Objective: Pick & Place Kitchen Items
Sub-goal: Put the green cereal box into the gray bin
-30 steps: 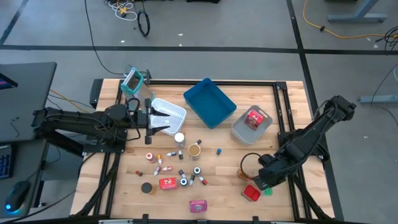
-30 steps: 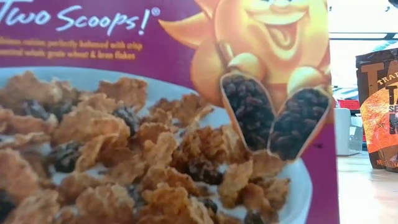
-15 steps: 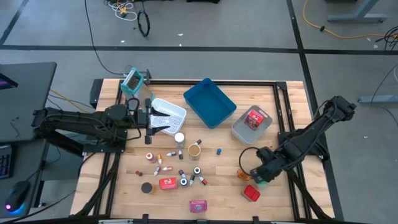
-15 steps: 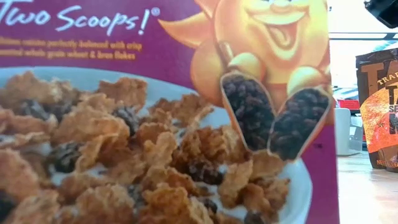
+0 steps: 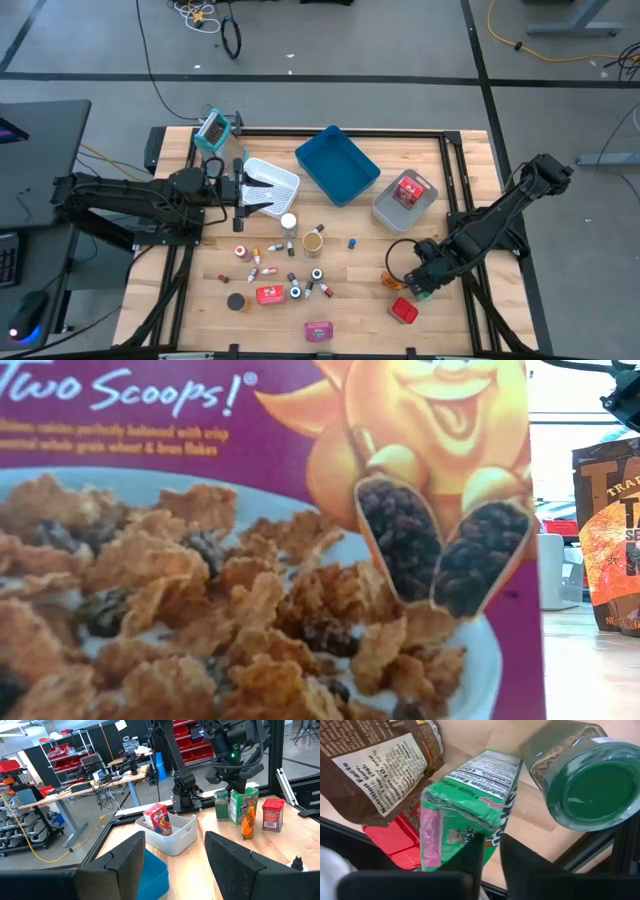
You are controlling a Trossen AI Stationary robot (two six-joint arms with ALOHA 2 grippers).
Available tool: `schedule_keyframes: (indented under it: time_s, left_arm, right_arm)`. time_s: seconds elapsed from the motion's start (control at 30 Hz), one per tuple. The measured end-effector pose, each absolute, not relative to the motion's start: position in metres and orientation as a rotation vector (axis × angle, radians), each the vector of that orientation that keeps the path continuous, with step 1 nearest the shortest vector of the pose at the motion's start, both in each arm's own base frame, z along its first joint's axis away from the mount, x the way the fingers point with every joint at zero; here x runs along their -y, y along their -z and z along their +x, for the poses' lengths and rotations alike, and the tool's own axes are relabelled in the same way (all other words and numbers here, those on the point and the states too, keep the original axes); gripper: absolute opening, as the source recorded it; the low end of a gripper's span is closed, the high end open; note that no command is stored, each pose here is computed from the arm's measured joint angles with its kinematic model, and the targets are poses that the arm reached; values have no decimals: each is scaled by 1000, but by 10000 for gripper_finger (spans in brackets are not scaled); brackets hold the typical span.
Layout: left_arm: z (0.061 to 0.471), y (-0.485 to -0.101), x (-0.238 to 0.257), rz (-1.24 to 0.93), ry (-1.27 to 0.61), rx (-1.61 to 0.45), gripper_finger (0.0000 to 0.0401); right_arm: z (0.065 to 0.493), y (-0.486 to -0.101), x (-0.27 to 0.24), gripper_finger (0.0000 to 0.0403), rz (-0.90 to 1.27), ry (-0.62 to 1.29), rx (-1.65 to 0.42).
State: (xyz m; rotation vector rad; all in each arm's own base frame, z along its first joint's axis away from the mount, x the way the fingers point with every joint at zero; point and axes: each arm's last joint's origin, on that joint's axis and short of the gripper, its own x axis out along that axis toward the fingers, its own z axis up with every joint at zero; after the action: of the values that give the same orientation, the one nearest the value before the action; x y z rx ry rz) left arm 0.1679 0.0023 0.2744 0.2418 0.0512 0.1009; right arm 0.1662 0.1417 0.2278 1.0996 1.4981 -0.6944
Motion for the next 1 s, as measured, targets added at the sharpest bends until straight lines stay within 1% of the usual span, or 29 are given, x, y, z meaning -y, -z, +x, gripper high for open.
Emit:
schedule_keyframes:
  time_s: [0.27,0.4,0.53,0.7,0.83,1.0]
  left_arm:
    - [168,-275,-2,241,-101,-49,215]
    - [168,-275,-2,241,-102,-46,215]
    - [168,-275,-2,235,-102,-46,215]
    - [168,-275,-2,201,-103,-45,215]
    - [168,-275,-2,192,-103,-44,215]
    - [168,-275,-2,192,-103,-44,215]
  right_arm:
    - [166,-228,-142,180,1108,676,-1528]
    - [163,-232,-141,210,1126,639,-1571]
    - [159,-239,-138,218,1157,609,-1563]
    - [158,-245,-136,211,1185,588,-1491]
    - [163,-245,-139,208,1187,523,-1456]
    - [164,-240,-139,208,1148,572,-1472]
